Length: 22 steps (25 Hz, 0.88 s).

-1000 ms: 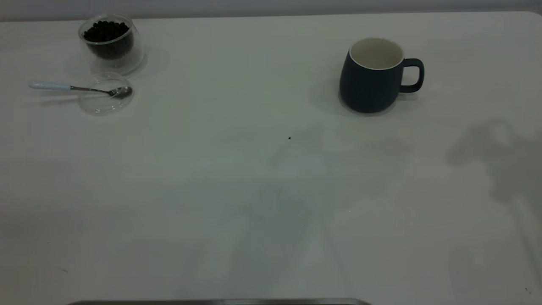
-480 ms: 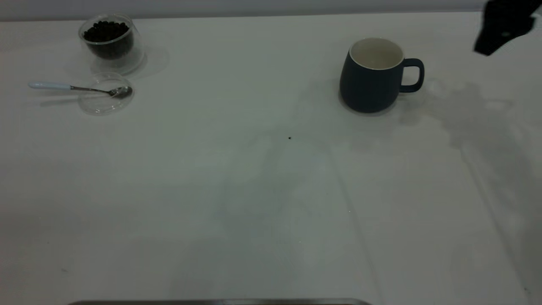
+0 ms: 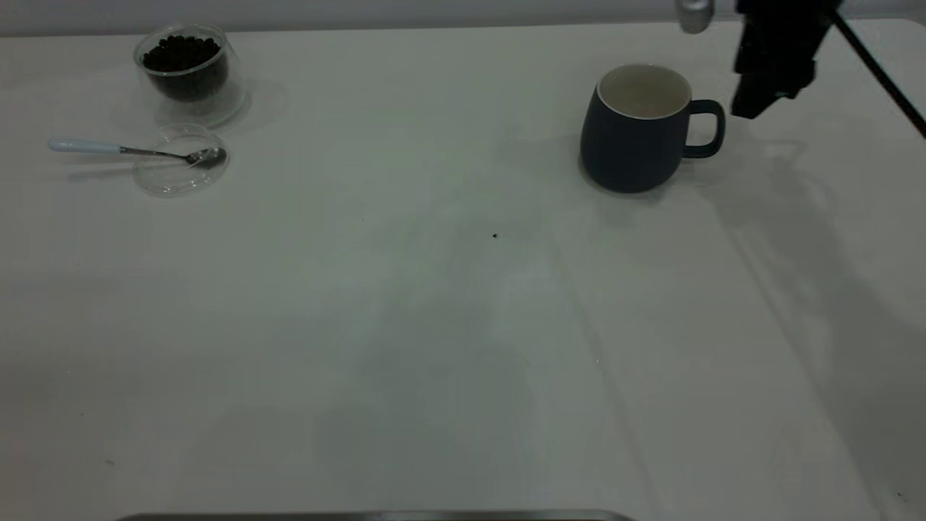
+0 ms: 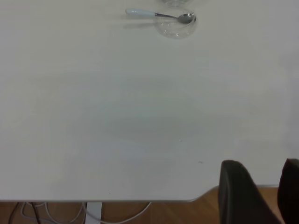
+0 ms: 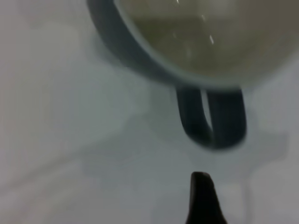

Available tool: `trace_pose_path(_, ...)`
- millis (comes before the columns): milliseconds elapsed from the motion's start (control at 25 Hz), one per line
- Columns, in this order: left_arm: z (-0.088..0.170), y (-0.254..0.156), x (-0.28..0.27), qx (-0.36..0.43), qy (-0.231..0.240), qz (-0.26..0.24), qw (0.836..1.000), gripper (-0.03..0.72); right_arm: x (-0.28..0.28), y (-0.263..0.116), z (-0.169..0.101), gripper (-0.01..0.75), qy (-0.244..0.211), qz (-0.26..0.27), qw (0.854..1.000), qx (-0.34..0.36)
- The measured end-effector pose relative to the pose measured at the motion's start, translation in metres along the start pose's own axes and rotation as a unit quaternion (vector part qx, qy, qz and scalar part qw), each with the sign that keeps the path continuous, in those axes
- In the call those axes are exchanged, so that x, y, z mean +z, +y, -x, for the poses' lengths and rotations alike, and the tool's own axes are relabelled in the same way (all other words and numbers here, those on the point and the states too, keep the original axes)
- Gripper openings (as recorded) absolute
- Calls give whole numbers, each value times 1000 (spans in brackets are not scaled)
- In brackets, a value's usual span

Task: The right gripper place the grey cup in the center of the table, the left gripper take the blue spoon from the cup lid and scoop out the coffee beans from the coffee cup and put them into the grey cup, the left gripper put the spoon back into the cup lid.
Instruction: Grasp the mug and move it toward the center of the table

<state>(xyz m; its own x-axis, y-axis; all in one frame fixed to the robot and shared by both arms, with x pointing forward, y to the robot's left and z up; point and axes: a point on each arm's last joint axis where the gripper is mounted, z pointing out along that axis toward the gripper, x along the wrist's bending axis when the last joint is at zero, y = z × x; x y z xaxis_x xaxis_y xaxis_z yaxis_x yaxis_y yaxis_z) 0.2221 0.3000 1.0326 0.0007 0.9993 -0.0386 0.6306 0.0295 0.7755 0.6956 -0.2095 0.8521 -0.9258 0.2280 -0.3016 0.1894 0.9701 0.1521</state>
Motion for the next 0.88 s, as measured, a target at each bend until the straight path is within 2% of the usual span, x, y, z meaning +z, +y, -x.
trace_pose_path(440, 0, 0, 0, 0, 0, 0, 1000, 280, 12, 38, -20, 459, 4, 23, 999, -32)
trace_pose_path(880, 0, 0, 0, 0, 0, 0, 1000, 280, 8, 115, -59, 459, -11, 96, 994, -57)
